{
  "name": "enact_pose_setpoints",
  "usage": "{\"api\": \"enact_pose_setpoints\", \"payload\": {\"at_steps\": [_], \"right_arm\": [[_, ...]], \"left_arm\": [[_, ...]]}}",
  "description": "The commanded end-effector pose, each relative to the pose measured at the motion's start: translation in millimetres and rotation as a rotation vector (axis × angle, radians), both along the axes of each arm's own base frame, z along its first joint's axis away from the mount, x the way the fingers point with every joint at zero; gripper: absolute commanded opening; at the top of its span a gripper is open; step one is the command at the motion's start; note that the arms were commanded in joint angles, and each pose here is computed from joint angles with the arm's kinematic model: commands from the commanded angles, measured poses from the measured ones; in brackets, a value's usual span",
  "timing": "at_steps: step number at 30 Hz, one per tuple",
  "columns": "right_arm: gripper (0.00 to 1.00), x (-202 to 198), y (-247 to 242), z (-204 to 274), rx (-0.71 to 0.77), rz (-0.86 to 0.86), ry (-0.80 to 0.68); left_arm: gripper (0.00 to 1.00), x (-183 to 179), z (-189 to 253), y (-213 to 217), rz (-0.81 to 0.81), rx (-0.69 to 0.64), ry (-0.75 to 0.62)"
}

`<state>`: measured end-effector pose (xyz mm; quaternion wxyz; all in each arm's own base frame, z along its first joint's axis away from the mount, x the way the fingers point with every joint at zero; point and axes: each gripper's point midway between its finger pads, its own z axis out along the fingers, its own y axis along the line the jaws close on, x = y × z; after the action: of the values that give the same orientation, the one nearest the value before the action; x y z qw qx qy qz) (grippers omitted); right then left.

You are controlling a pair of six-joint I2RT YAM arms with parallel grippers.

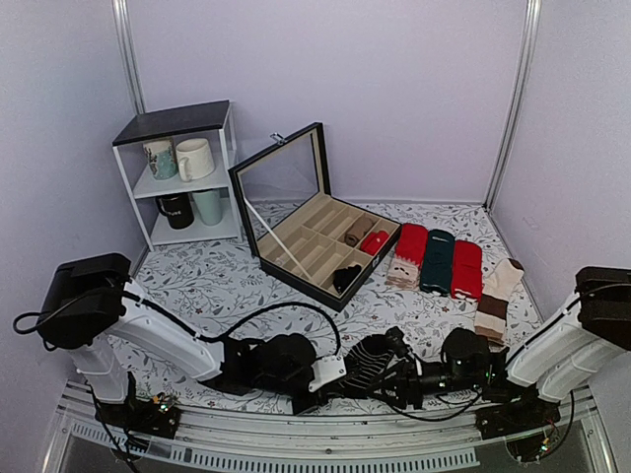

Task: Roll the socks
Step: Roll the sock at the corner of the board.

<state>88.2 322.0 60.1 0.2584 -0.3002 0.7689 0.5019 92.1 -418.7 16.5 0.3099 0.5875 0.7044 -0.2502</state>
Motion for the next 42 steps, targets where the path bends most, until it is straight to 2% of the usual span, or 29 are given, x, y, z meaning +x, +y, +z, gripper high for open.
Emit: {"api": "enact_pose_setpoints", "payload": {"at_steps": [1, 4, 6, 13, 20, 26, 36, 40, 42], "right_arm": [[0.44, -2.6, 1.8, 17.4, -0.012, 0.004, -0.363], [0.47, -16.5, 10.8, 17.5, -0.076, 0.055, -0.588], [0.47, -18.0, 15.7, 14.5, -0.118, 0.072, -0.667], [0.47, -16.7, 21.9, -4.3, -0.179, 0.122, -0.771], [0.45, -19.7, 29.7, -29.5, -0.262, 0.19, -0.77], [0.44, -11.3, 26.6, -40.2, -0.319, 0.16, -0.781], [0.39, -4.3, 9.3, -74.8, -0.455, 0.115, -0.683], [0.31, -6.5, 8.4, -81.9, -0.471, 0.111, -0.633], [0.18, -10.6, 8.6, -86.0, -0.479, 0.128, -0.603]], "left_arm": [[0.0, -23.0, -48.0, 48.7, 0.015, 0.225, 0.202], [0.0, -21.5, -49.1, 50.0, 0.026, 0.225, 0.241], [0.0, -21.2, -49.6, 50.2, 0.027, 0.225, 0.261], [0.0, -21.6, -53.6, 53.3, 0.025, 0.234, 0.276], [0.0, -19.6, -55.2, 54.2, 0.029, 0.235, 0.28], [0.0, -20.4, -57.4, 55.9, 0.025, 0.241, 0.287], [0.0, -22.2, -58.3, 56.2, 0.008, 0.236, 0.298], [0.0, -23.0, -59.2, 57.7, 0.002, 0.238, 0.298], [0.0, -23.1, -55.7, 56.8, -0.001, 0.224, 0.293]]}}
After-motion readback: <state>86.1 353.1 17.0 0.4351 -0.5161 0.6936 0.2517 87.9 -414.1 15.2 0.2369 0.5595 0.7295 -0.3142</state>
